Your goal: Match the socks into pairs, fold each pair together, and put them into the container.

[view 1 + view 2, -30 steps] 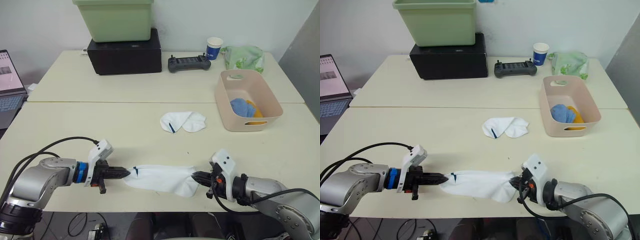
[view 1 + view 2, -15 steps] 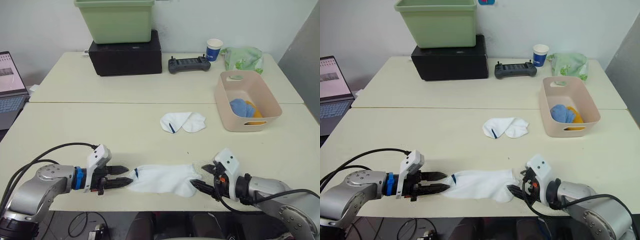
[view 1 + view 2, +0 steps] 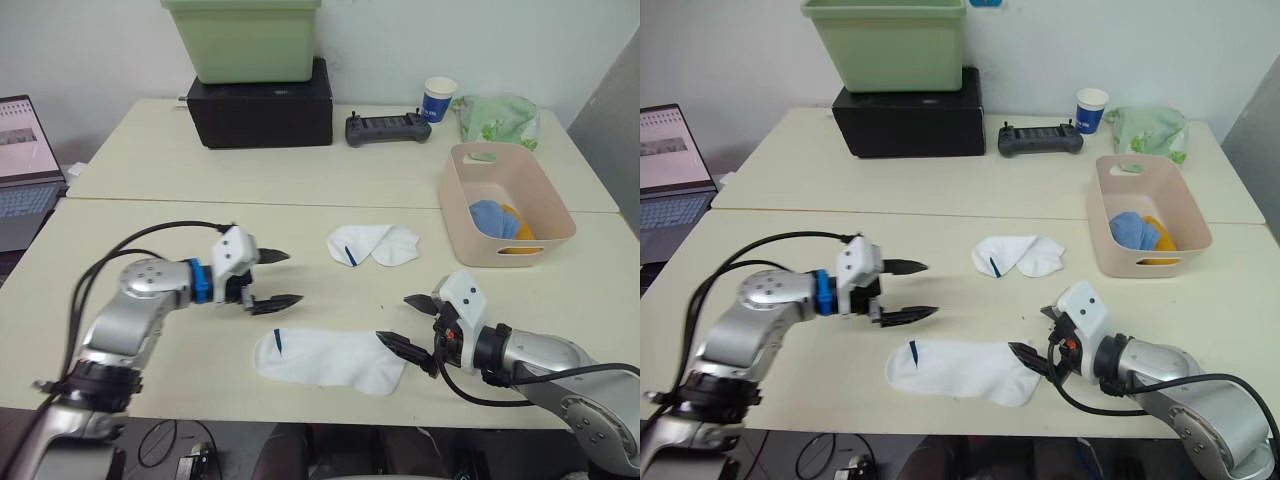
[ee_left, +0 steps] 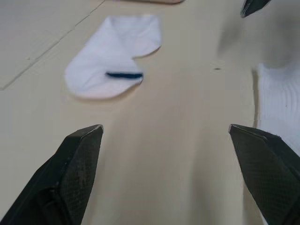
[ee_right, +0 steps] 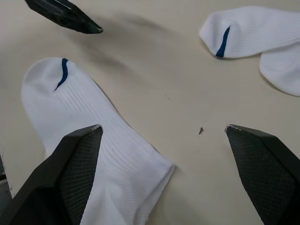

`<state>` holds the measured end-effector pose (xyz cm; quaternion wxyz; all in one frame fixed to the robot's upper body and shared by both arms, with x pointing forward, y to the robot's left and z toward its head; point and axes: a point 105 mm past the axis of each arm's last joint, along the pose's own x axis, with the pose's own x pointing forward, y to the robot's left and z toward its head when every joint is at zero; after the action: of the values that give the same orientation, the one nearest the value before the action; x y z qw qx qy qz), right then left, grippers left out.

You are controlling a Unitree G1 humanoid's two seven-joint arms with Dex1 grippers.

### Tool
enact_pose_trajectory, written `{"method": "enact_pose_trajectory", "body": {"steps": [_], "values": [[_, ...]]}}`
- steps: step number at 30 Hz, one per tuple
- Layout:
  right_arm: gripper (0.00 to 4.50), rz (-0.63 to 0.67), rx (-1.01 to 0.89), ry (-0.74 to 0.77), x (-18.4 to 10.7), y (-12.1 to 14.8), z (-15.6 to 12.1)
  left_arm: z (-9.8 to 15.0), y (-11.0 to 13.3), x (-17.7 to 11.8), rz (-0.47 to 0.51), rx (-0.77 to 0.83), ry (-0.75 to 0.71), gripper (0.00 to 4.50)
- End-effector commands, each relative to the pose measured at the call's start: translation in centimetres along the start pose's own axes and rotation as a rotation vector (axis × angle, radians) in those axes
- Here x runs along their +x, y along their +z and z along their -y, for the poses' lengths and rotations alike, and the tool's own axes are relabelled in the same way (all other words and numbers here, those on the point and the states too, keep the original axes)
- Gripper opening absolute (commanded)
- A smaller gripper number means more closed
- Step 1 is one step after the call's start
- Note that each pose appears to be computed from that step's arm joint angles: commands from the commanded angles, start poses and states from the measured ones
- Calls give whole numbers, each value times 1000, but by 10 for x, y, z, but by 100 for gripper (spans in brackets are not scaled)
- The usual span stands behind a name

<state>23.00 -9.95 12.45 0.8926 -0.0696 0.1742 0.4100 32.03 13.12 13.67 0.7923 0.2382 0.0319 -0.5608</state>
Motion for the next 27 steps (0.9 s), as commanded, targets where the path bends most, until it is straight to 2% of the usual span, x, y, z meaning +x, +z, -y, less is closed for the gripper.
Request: {"method": "enact_pose_trajectory", "body": {"steps": [1,4,7,13,19,23,27], "values": [[450,65,-65,-25,-5,16,-2,-14,4,30,13,178,21,448],[450,79,-83,-53,-7,21,-2,-20,0,56,1,271,0,448],[450,92,-104,-75,-8,25,-2,-26,-3,69,-9,307,-6,385],[450,138,-115,-121,-11,35,1,-31,-11,78,-44,345,-26,191],[450,138,-125,-142,-12,36,4,-34,-6,73,-11,316,-51,1],[450,138,-130,-151,-9,35,6,-34,2,63,26,273,-68,1],[450,133,-117,-235,1,33,25,-38,15,50,80,44,-64,1]]}}
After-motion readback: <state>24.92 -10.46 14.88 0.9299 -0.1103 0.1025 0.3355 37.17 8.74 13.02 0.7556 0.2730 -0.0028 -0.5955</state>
